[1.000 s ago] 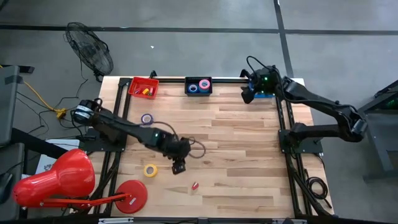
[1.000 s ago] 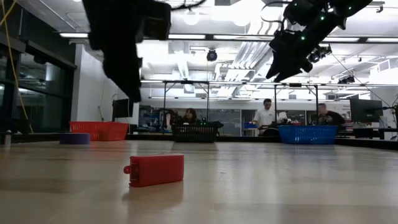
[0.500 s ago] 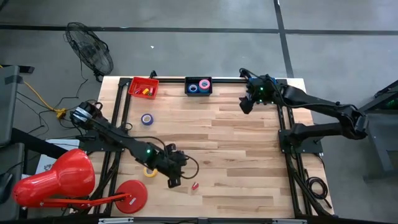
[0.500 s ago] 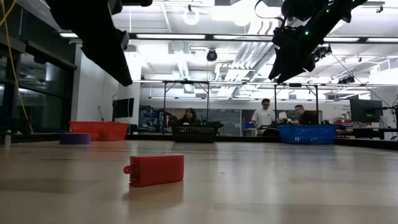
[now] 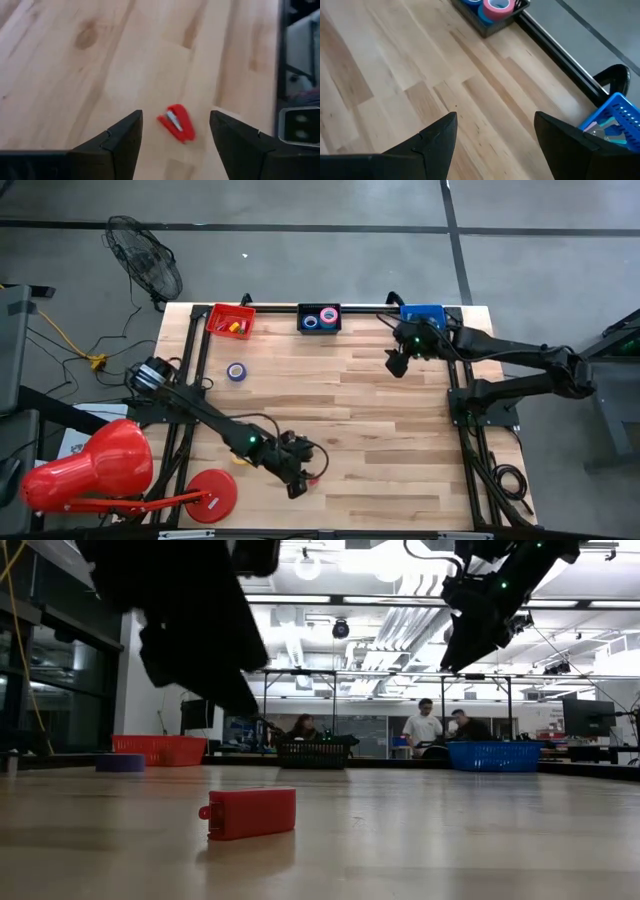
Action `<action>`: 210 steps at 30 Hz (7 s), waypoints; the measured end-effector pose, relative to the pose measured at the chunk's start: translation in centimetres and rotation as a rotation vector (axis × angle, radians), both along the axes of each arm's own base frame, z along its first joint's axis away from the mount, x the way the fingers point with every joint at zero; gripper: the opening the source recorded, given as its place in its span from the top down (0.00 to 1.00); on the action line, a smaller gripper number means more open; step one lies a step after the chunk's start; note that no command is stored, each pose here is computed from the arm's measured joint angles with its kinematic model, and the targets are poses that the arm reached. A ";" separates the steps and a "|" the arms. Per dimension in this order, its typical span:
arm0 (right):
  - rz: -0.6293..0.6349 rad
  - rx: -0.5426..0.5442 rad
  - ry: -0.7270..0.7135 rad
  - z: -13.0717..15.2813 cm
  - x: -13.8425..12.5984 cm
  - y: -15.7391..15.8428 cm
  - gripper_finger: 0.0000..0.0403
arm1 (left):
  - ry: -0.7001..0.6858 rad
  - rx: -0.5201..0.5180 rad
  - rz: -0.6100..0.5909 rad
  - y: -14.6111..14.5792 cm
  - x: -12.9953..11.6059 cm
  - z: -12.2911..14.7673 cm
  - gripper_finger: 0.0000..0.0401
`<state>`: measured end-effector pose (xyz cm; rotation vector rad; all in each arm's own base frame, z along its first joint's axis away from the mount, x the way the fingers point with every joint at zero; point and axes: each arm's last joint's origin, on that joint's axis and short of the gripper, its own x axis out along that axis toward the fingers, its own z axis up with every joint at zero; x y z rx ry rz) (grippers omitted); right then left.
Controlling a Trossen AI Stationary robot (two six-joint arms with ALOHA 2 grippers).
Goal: Pick and place Stapler, Stapler remover, tape
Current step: Put the red stapler into the red bin
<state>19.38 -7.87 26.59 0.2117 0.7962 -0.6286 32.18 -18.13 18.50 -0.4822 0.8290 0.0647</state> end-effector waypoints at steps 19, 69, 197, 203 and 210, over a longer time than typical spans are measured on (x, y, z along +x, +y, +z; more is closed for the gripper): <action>0.066 -0.021 0.042 -0.1 0.0 0.6 0.36 | -0.003 0.021 -0.030 -0.4 0.7 -1.4 0.20; 0.040 -0.008 0.036 -0.2 0.0 0.6 0.36 | 0.254 0.210 -0.124 -2.6 4.4 -5.1 0.23; 0.132 0.007 -0.041 0.3 0.6 0.7 0.36 | 1.182 0.475 0.370 39.6 -7.1 2.5 0.85; 0.095 0.025 -0.056 0.3 0.6 0.7 0.36 | 1.193 0.396 0.374 42.1 -9.3 2.4 0.85; 0.039 0.017 -0.061 0.3 0.6 0.5 0.36 | 1.152 0.292 0.381 43.2 -10.9 1.1 0.85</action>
